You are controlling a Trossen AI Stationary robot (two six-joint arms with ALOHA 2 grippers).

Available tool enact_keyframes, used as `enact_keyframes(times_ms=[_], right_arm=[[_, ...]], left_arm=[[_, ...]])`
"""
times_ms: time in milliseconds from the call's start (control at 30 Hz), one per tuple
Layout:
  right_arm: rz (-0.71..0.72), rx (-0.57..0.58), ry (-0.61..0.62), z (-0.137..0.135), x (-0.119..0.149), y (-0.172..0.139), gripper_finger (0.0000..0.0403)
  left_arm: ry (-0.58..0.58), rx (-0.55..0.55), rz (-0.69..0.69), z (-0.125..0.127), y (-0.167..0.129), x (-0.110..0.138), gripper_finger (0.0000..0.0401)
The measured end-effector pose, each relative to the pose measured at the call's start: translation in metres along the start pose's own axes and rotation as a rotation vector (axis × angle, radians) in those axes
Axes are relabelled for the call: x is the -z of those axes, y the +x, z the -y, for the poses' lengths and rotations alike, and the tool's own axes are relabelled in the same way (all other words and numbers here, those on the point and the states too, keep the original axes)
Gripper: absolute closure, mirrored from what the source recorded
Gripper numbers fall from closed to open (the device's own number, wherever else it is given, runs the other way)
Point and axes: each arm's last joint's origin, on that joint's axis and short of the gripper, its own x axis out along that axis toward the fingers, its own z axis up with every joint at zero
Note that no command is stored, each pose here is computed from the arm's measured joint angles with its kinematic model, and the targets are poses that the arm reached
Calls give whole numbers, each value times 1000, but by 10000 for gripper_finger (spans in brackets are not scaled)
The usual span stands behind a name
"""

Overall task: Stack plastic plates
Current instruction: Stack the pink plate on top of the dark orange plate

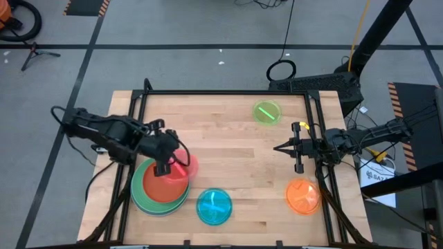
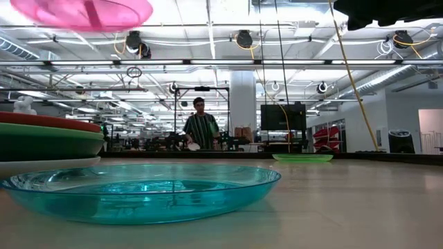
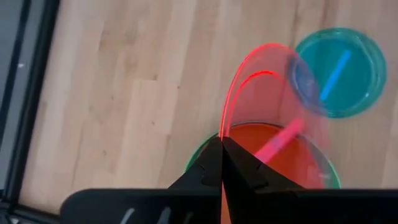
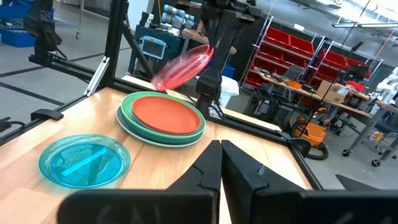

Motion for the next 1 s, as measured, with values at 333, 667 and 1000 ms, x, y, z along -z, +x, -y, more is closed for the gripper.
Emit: enact_keyframes(times_ms=[333,667,1000], right_arm=[[5,1,1,0,0,0,399],[5,2,1,0,0,0,399],[5,2,-2,0,0,0,399]], left_arm=[[-16,-62,-113,19,30,28,398],[-61,-64,-242,26,68,46,398],[-42,-102,-326,26,92,62,398]])
